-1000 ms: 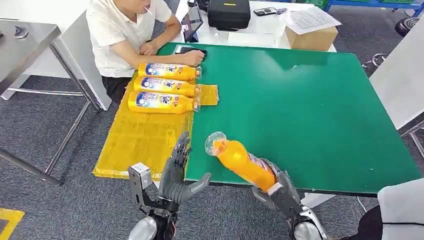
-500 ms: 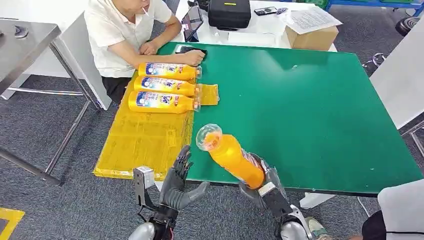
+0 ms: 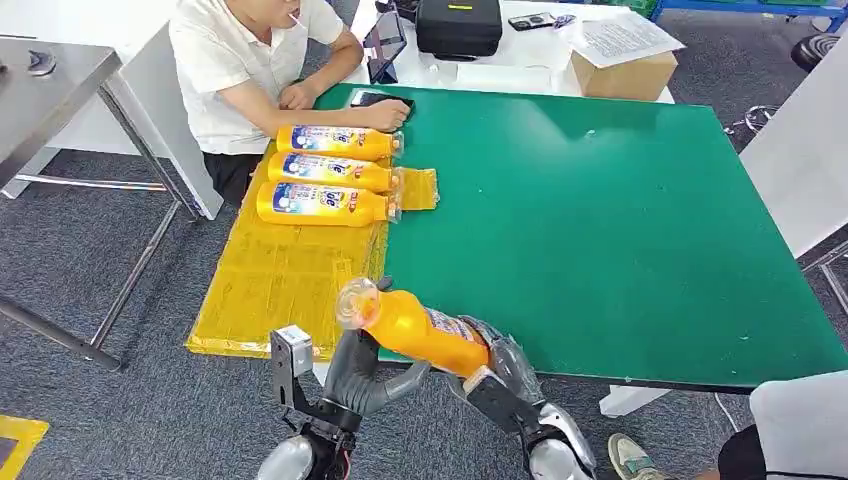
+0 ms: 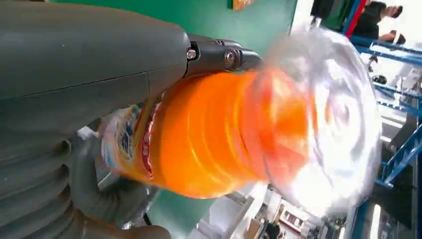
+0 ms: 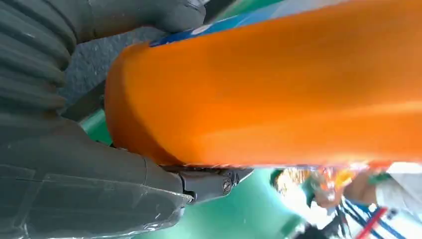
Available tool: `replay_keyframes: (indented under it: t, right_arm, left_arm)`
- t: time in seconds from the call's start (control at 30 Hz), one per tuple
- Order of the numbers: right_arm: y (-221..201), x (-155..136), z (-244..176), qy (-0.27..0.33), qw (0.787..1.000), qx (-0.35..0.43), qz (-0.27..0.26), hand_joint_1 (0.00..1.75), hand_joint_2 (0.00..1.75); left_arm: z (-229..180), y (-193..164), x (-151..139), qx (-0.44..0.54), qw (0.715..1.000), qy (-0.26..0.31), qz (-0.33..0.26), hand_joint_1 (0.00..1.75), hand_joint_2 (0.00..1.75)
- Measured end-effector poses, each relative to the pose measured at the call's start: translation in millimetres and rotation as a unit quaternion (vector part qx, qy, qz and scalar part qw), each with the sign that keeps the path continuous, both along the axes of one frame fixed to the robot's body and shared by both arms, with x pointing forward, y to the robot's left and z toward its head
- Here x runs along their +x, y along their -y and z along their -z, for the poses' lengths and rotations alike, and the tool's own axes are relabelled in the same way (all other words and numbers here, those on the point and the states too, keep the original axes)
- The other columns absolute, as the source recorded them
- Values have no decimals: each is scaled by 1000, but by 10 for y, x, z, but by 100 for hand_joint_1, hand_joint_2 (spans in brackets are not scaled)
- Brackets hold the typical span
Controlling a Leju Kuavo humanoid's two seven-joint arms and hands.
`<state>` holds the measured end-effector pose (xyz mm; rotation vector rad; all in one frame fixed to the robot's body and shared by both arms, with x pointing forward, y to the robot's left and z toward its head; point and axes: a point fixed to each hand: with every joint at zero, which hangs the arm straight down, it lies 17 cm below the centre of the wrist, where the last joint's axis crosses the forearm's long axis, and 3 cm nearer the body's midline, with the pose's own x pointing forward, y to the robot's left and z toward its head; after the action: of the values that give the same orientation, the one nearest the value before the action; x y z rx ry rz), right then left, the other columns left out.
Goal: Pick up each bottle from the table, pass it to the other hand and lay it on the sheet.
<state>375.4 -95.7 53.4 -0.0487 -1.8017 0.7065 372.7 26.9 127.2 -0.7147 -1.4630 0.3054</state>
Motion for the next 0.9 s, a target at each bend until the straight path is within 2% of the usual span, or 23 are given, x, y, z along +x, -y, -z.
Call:
replay_keyframes:
  t: [0.43, 0.6, 0.7, 0.9]
  right_arm:
    - [-136, 5, 186, -25, 1000, -5, -8, 175, 175]
    - [-164, 40, 165, -12, 1000, -16, 1, 175, 175]
    - [-323, 25, 102, -7, 1000, -10, -12, 175, 175]
    - [-587, -19, -43, 19, 999, -13, -31, 175, 175]
  left_arm:
    - [8, 95, -36, 5, 1000, -1, 18, 0, 175]
    - [324, 182, -59, 22, 997, -55, 39, 0, 175]
    - [482, 157, -25, 19, 996, -82, 32, 0, 175]
    - [511, 73, 218, 30, 995, -93, -10, 0, 175]
